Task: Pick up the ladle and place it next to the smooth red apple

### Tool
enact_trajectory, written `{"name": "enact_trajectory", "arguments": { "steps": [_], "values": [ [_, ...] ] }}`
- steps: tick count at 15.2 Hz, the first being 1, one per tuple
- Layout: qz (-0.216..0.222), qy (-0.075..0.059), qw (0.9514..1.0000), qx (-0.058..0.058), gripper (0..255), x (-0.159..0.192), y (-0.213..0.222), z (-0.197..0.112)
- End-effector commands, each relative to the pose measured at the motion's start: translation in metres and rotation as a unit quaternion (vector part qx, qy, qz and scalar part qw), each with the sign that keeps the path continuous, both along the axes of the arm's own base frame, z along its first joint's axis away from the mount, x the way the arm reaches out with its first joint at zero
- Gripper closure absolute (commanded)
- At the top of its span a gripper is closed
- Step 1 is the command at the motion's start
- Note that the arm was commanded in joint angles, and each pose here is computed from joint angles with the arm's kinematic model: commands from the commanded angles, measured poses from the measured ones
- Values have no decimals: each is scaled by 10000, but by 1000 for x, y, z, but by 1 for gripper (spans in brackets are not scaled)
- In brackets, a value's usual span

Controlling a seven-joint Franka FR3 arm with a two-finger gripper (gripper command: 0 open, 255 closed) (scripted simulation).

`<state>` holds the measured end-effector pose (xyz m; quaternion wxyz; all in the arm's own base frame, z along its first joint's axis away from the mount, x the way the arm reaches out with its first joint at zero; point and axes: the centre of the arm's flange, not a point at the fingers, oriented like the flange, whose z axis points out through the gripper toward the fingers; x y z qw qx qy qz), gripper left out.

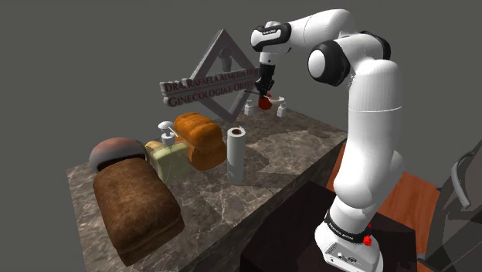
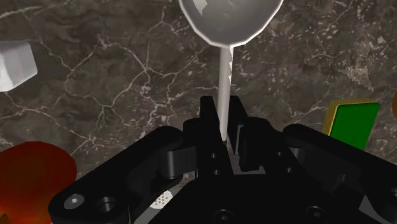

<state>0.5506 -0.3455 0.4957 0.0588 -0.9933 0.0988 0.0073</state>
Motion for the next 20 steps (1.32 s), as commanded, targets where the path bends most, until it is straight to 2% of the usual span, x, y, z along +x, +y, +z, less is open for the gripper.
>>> {"name": "enact_trajectory", "arguments": {
  "steps": [1,20],
  "values": [
    [1,-2,10000,-1,255,-1,0,-11],
    [1,-2,10000,-1,255,-1,0,-112]
  ]
}}
